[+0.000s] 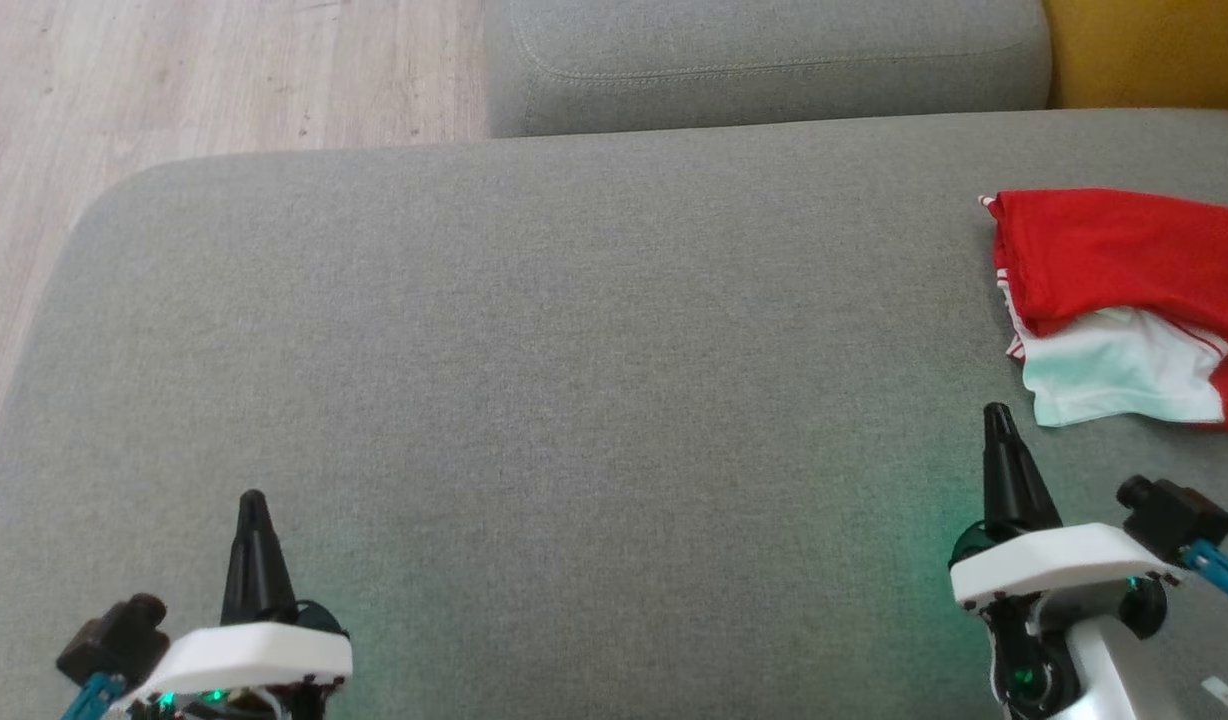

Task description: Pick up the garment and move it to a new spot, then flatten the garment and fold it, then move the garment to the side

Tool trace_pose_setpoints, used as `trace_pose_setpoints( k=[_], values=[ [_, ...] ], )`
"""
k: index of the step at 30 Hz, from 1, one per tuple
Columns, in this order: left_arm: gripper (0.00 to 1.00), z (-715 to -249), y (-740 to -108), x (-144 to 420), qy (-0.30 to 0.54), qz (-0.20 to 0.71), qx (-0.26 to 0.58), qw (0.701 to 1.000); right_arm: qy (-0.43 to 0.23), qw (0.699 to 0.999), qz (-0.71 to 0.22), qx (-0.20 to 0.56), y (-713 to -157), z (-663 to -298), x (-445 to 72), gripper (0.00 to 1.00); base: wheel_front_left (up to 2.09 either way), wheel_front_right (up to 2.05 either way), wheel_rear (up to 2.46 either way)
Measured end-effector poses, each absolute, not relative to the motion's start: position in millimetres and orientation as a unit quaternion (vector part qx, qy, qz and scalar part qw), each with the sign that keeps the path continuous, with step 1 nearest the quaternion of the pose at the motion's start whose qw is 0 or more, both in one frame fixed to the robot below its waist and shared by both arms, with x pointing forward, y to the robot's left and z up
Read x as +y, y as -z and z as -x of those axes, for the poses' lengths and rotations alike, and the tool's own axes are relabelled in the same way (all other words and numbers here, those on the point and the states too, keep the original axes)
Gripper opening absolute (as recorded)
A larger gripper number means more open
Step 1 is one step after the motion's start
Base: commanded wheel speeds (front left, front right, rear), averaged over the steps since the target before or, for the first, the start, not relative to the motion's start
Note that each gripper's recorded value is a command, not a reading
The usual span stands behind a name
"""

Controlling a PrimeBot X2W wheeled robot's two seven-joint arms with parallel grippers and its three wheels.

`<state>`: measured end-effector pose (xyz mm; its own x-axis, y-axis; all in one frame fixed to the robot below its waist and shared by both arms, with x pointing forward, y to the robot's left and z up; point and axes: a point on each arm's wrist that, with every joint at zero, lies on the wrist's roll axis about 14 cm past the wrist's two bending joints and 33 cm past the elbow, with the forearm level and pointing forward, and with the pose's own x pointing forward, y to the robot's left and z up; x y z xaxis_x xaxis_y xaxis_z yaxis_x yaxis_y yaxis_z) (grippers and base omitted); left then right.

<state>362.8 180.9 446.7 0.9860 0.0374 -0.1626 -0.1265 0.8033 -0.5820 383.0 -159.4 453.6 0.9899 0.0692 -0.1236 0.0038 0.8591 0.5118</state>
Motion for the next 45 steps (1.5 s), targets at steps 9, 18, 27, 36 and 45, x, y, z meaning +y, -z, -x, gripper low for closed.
trace_pose_setpoints(
  k=[9,18,27,36,45],
  values=[
    [0.0,-362.7,-446.5,186.1,-0.054,0.355,0.072,0.931,-0.002,0.947,-0.314,0.069,-455.3,-383.6,-165.9,0.0,0.0,0.0,0.0],
    [0.0,-362.6,-445.9,186.2,-0.058,0.396,0.077,0.913,0.008,0.93,-0.362,0.066,-458.4,-384.1,-170.0,0.0,0.0,0.0,0.0],
    [0.0,-363.9,-448.0,185.2,-0.056,0.433,0.077,0.896,0.019,0.913,-0.403,0.065,-460.0,-384.4,-175.4,0.0,0.0,0.0,0.0],
    [0.0,-364.6,-449.1,185.3,-0.056,0.474,0.078,0.875,0.025,0.891,-0.45,0.06,-463.2,-384.8,-178.7,0.0,0.0,0.0,0.0],
    [0.0,-368.3,-454.7,188.7,-0.057,0.514,0.07,0.853,0.034,0.867,-0.495,0.052,-466.8,-385.0,-185.0,0.0,0.0,0.0,0.0]
  ],
)
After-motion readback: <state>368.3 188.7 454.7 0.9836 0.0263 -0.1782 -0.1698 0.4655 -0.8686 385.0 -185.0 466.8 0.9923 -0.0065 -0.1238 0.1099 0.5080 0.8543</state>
